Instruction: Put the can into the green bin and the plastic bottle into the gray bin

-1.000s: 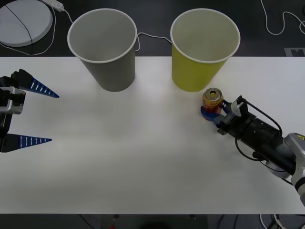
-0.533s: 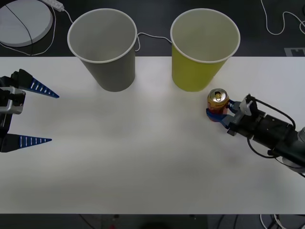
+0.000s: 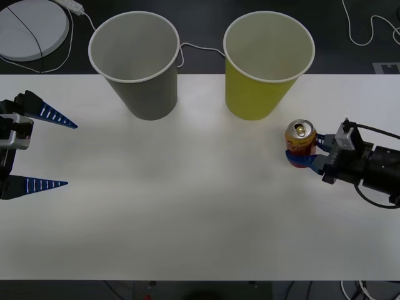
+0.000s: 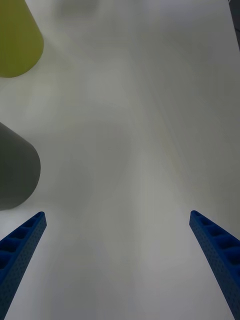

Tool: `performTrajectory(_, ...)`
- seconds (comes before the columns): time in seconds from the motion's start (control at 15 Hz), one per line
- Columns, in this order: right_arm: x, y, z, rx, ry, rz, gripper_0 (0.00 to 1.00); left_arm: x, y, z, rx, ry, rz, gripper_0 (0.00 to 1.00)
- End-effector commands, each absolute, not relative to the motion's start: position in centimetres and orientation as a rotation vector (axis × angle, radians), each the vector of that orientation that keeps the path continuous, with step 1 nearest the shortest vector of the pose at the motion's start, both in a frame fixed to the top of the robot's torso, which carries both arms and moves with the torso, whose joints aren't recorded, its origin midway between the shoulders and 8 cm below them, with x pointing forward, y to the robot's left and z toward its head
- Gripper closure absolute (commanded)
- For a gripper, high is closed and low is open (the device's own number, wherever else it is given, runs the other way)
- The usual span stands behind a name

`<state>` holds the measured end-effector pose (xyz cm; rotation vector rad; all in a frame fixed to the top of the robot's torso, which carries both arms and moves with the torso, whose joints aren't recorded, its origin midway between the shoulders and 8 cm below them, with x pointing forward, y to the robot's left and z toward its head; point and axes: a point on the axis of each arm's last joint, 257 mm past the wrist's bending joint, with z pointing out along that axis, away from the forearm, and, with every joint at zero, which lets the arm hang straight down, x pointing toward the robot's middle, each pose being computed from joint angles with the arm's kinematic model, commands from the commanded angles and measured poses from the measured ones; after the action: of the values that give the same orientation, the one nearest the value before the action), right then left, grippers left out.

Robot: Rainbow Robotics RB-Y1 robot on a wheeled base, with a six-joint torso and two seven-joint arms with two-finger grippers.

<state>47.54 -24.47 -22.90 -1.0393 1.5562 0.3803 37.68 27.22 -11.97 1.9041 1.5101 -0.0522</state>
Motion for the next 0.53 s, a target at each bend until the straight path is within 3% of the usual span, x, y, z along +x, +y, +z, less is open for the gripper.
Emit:
performTrajectory(0.07,46.1,-25.2,-21.5,-1.07,1.617,0.357,1.0,37.7,27.2,-12.0,1.904,1.51,-0.052,0.0)
performTrajectory(0.53,42.8,-27.1,-16.0,-1.134,1.835,0.291,1.0,37.7,27.2,-12.0,1.904,1.51,-0.052,0.0)
